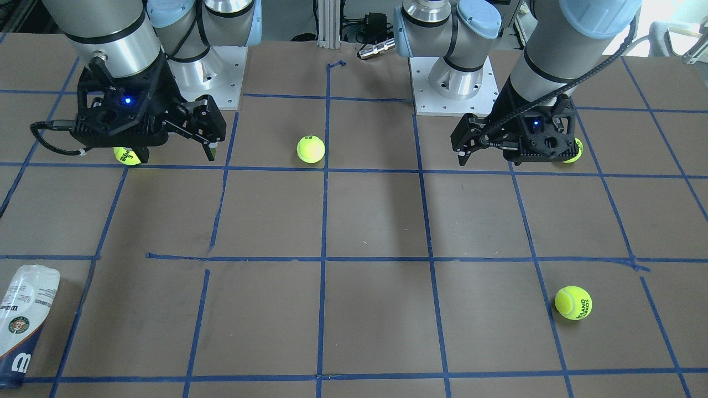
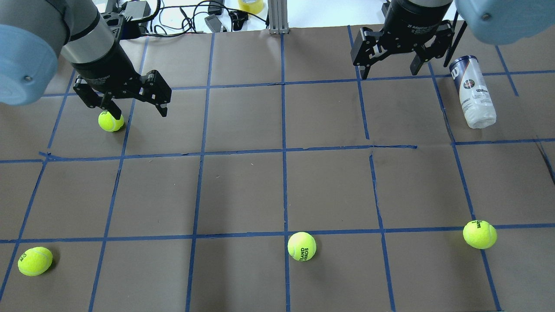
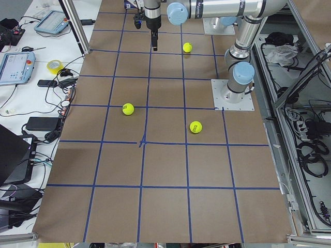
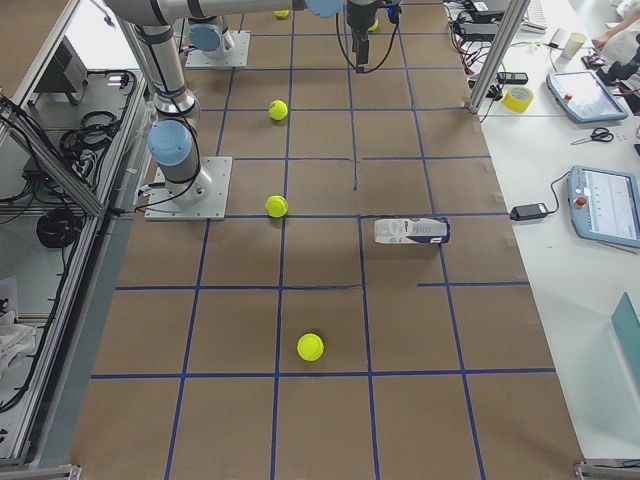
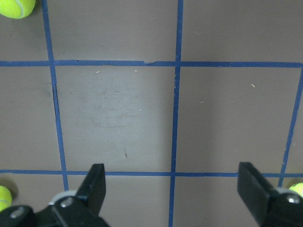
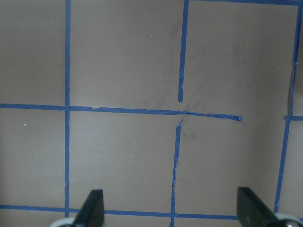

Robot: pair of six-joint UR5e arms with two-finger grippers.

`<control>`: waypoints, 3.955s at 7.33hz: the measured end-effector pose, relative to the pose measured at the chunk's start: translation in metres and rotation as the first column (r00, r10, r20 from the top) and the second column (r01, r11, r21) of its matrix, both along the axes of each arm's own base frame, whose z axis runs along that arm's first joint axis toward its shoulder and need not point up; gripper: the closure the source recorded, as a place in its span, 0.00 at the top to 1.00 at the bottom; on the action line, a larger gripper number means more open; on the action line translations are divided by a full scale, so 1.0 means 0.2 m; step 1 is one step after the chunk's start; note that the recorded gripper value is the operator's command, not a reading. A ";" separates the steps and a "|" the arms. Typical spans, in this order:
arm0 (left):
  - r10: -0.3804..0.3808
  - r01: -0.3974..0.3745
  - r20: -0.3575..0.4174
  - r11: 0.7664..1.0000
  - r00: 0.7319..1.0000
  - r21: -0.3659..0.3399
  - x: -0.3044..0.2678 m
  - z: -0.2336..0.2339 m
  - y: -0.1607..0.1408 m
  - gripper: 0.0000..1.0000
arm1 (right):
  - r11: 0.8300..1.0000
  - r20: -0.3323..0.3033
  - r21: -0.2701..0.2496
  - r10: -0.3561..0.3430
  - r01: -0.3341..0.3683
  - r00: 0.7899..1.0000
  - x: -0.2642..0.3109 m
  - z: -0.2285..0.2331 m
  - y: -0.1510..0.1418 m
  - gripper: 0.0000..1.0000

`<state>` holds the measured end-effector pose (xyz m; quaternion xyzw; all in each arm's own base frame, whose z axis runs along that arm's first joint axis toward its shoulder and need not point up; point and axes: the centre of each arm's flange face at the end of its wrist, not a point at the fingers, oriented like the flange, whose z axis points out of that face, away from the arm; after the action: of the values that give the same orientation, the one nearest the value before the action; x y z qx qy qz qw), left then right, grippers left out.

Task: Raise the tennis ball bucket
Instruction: 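Move the right gripper down over the upright Wilson tennis ball can, then close the right gripper around the can's navy lid end and lift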

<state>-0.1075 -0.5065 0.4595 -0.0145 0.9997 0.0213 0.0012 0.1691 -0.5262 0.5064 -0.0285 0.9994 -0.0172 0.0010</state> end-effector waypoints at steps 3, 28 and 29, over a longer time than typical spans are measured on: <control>-0.001 0.001 0.001 1.000 1.000 0.007 0.00 -0.02 0.00 1.00 | 1.000 0.002 0.002 -0.005 0.005 1.000 -0.02 -0.01 -0.01 0.96; 0.002 -0.002 0.008 1.000 1.000 0.005 0.01 -0.02 0.00 1.00 | 0.998 -0.065 0.061 0.025 -0.021 0.998 -1.74 -1.52 -0.95 0.69; 0.004 -0.004 0.009 1.000 1.000 0.000 0.01 -0.01 0.00 1.00 | 0.997 -0.059 0.064 0.039 -0.035 0.997 -1.70 -1.42 -0.94 0.69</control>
<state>-0.1060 -0.5062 0.4571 -0.0167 0.9996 0.0210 0.0055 -0.1714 -0.7140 0.2234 -0.0473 0.9984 0.0152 -0.0279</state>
